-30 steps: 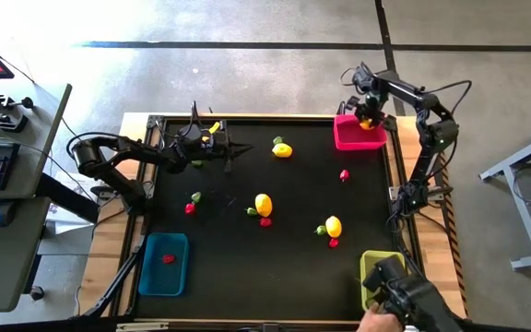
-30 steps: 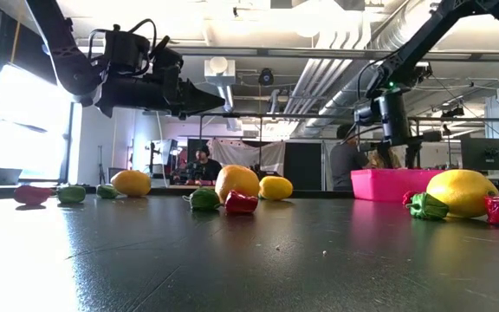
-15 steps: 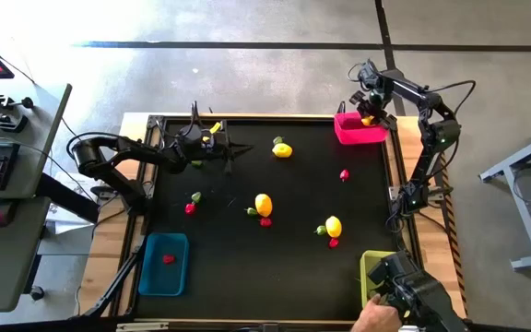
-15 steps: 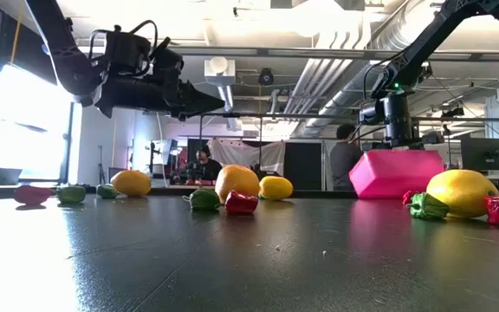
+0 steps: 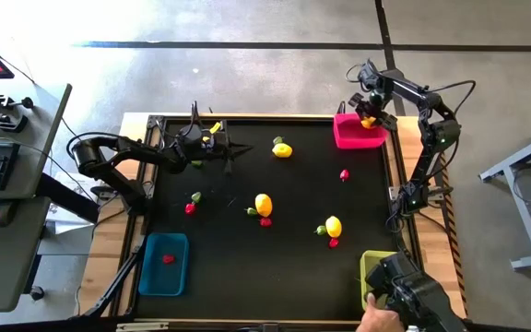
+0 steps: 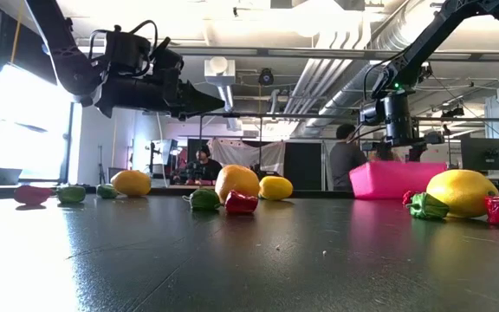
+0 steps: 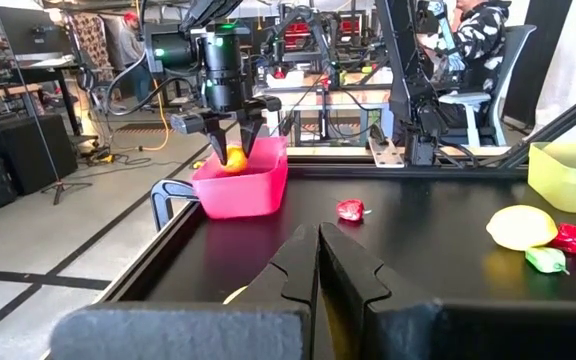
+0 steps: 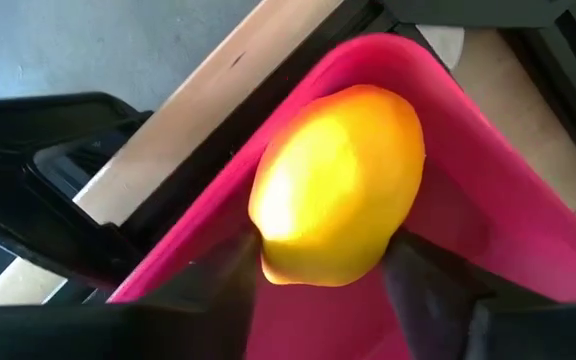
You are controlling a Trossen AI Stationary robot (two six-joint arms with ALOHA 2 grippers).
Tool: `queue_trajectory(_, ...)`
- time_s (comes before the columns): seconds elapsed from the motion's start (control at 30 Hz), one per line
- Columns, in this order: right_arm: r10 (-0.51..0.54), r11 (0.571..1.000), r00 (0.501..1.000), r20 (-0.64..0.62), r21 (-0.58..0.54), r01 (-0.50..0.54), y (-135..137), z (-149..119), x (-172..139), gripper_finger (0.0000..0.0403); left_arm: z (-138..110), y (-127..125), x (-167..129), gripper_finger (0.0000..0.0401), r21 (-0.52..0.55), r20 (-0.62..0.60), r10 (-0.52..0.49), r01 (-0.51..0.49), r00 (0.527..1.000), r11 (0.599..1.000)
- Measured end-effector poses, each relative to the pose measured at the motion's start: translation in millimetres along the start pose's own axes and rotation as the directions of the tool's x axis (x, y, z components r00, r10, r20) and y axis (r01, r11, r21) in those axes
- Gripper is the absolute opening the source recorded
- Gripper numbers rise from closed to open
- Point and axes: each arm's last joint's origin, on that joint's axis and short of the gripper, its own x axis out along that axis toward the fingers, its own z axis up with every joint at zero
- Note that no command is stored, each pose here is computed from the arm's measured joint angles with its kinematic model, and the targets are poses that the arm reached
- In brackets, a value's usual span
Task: Sort produce into baskets
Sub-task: Put the lemon into the pink bin, then put the green chilli pepper into the yellow bin
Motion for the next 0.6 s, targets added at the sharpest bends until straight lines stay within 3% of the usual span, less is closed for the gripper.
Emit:
queue_trajectory(0.2, 0.004, 1.0, 1.0, -0.003, -0.002, -0.004, 0.3, -0.1, 0.0, 0.0265, 0.0, 0.0, 0.0, 0.0, 0.0, 0.0, 0.0, 0.0, 1.0, 1.0)
queue_trajectory(0.6, 0.059, 0.998, 0.995, -0.085, -0.02, -0.061, 4.8, -6.7, -0.6, 0.0253, 0.1, 0.0, 0.0, 0.0, 0.0, 0.001, 0.0, 0.0, 1.0, 1.0)
